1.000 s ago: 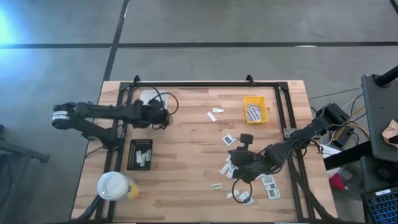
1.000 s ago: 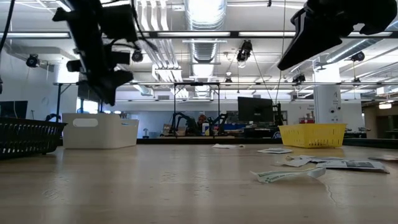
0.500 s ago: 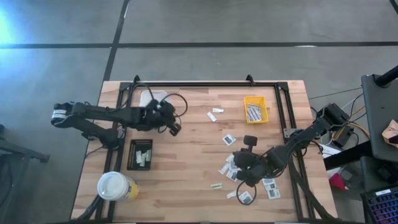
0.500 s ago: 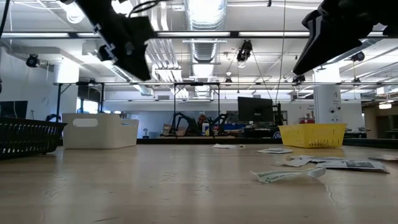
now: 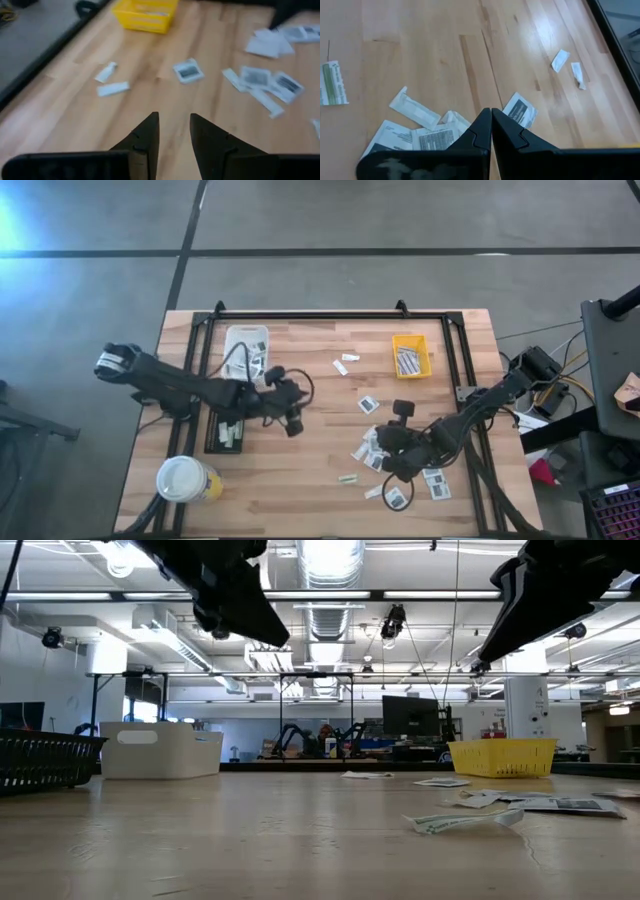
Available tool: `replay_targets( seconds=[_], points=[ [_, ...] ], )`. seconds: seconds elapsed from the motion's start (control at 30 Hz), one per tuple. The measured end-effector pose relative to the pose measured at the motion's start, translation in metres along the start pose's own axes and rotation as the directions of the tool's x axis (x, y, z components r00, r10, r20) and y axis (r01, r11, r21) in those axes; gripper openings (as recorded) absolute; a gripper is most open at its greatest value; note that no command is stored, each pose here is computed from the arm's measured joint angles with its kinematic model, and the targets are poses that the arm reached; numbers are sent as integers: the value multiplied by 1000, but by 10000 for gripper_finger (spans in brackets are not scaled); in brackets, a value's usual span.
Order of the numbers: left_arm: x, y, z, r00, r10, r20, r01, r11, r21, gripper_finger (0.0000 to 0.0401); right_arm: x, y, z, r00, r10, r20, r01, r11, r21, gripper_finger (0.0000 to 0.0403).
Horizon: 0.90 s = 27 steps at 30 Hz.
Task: Pick & Place First Aid Supplies
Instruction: Put the green bandage pack into the black bin
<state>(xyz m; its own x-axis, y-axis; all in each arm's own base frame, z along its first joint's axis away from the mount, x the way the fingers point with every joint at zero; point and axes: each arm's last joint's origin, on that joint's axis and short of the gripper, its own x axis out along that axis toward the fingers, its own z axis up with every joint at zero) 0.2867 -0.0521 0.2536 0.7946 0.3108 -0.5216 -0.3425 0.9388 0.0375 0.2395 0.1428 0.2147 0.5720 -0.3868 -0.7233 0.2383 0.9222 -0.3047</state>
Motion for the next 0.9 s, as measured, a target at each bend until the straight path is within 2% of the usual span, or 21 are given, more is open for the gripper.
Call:
replay_targets(
  seconds=[0.17,0.3,0.4,0.57,0.77,0.9],
  points=[
    [19,-25,-11,983,-181,-31,182,983,21,104,0,0,0,1000,1,-1,-1,1000,10,8],
    [33,-48,-18,920,-392,-26,392,918,49,104,0,0,0,1000,2,1,-2,1000,12,8],
    [40,-59,-21,891,-454,5,453,889,69,104,0,0,0,1000,2,1,-2,1000,12,9],
    [46,-68,-19,857,-516,-11,514,853,92,103,0,0,0,1000,3,3,-4,1000,14,8],
    [54,-82,-11,776,-630,-35,629,767,128,103,0,0,0,1000,4,6,-4,1000,17,9],
    [63,-93,-11,683,-726,-83,729,668,149,103,1,1,1,1000,5,8,-5,1000,18,9]
  ],
)
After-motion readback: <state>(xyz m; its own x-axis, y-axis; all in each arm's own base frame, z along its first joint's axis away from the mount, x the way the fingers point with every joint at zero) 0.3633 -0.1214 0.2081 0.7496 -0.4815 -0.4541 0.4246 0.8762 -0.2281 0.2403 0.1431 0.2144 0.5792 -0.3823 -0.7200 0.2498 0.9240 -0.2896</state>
